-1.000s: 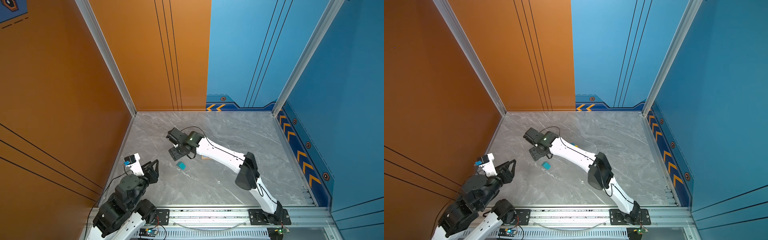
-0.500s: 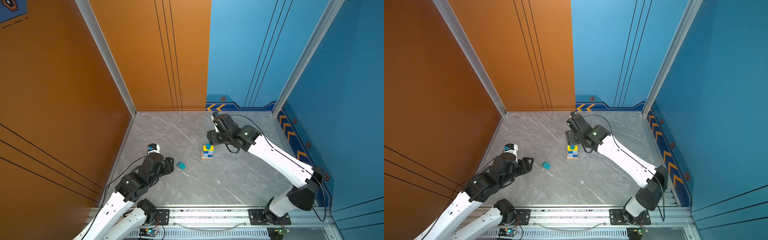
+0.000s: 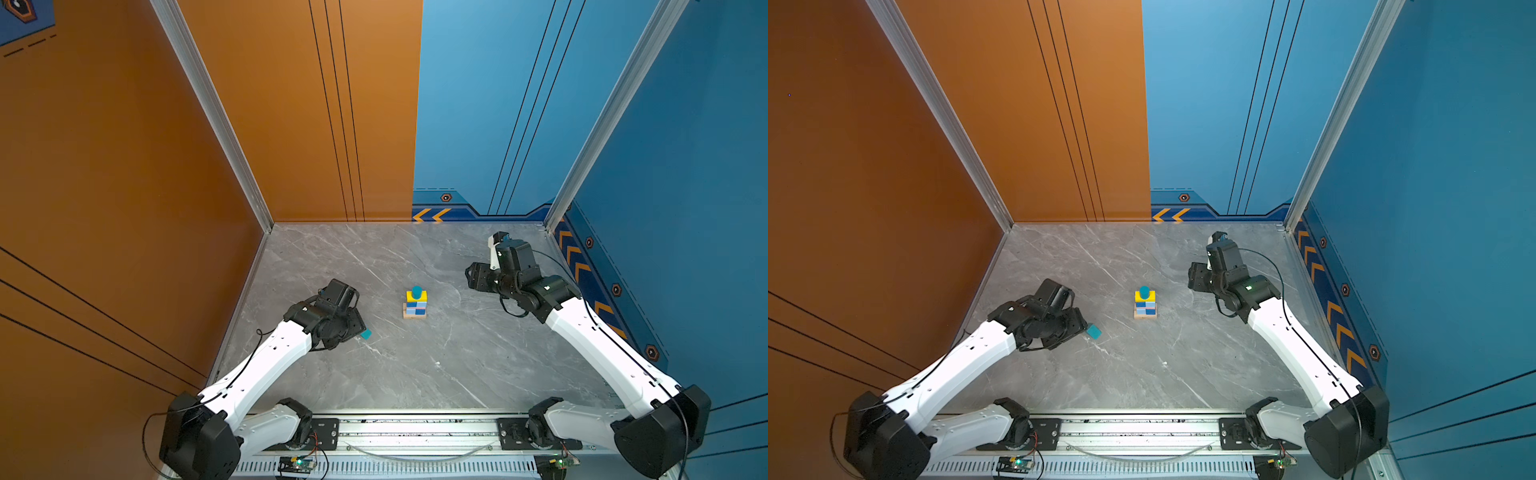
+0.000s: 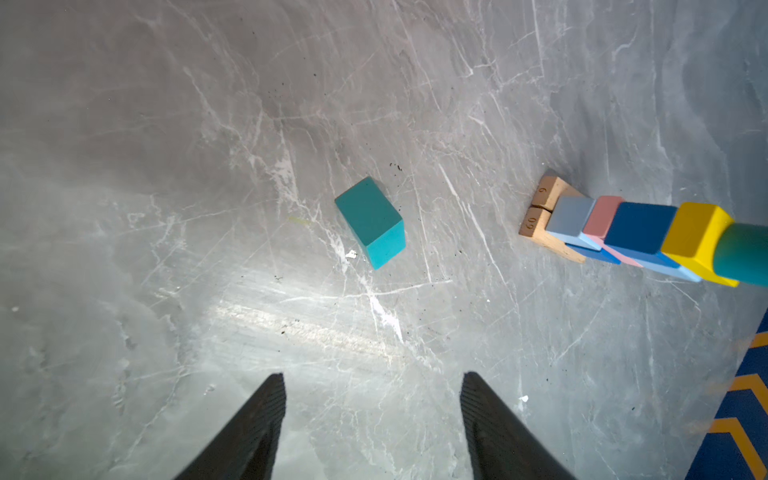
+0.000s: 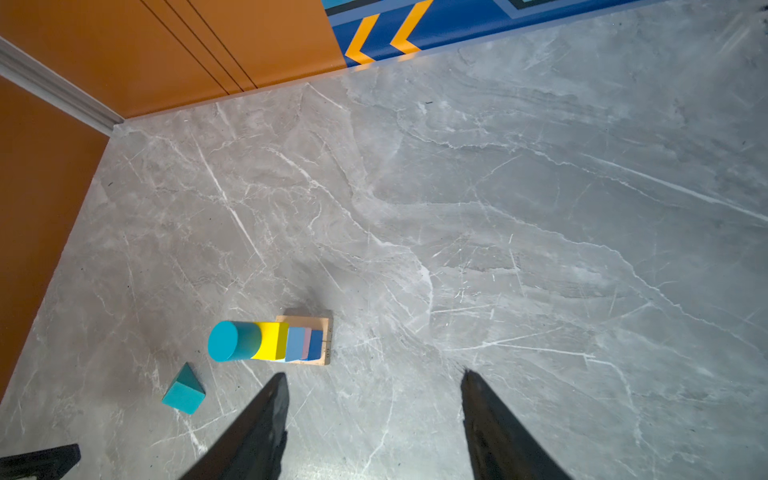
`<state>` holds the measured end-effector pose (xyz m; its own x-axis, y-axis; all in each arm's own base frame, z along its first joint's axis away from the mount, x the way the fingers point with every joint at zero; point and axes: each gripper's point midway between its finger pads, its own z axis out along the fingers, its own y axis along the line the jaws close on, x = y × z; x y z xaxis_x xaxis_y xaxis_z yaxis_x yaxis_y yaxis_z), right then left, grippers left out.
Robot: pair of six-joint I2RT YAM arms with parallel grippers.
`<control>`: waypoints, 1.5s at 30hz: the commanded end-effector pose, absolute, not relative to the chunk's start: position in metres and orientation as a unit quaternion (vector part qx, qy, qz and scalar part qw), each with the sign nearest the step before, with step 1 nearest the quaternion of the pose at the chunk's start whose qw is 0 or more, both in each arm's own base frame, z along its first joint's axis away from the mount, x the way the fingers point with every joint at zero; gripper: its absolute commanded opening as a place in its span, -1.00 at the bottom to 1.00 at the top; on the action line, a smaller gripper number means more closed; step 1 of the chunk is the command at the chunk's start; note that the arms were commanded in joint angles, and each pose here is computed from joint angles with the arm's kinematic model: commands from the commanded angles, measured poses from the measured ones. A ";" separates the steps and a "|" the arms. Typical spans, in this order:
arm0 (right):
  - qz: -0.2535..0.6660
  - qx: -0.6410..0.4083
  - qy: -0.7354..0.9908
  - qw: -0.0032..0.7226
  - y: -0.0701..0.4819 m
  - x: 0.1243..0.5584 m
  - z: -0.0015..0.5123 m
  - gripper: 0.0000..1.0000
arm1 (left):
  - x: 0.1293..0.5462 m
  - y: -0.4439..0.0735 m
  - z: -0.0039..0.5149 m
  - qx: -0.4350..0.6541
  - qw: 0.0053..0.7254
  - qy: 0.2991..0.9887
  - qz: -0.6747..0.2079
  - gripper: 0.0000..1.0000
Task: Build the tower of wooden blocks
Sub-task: 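Withdraw the right gripper while the left gripper moves over the teal prism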
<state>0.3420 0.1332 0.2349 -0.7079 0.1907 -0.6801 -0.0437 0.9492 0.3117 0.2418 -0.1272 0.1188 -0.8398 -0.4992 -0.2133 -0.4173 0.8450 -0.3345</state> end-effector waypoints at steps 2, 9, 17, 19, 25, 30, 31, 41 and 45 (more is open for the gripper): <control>0.196 0.054 0.905 0.373 0.131 0.348 0.231 0.34 | 0.257 -0.141 0.114 -0.258 0.110 0.949 -0.146 0.40; 0.211 0.089 0.906 0.357 0.109 0.356 0.217 0.34 | 0.277 -0.145 0.079 -0.293 0.061 0.946 -0.128 0.45; 0.216 0.111 0.908 0.342 0.095 0.362 0.206 0.33 | 0.304 -0.152 0.066 -0.300 0.048 0.946 -0.115 0.41; 0.218 0.114 0.908 0.339 0.094 0.363 0.205 0.33 | 0.305 -0.149 0.058 -0.307 0.041 0.945 -0.104 0.37; 0.217 0.121 0.908 0.338 0.089 0.364 0.204 0.33 | 0.306 -0.150 0.050 -0.308 0.027 0.946 -0.102 0.34; 0.221 0.122 0.908 0.333 0.091 0.365 0.201 0.32 | 0.307 -0.148 0.053 -0.308 0.035 0.945 -0.100 0.33; 0.222 0.122 0.909 0.332 0.091 0.365 0.200 0.32 | 0.307 -0.148 0.053 -0.308 0.034 0.945 -0.102 0.33; 0.227 0.122 0.908 0.330 0.092 0.363 0.199 0.32 | 0.295 -0.141 0.059 -0.315 0.047 0.943 -0.096 0.37; 0.229 0.122 0.908 0.330 0.093 0.362 0.200 0.32 | 0.289 -0.141 0.060 -0.314 0.048 0.944 -0.091 0.42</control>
<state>0.3615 0.0913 0.1993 -0.7567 0.3606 -0.5454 0.0735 0.8758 0.4770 0.2988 -0.1483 0.0604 -0.8061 -0.5913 -0.0222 -0.5698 0.7858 -0.2403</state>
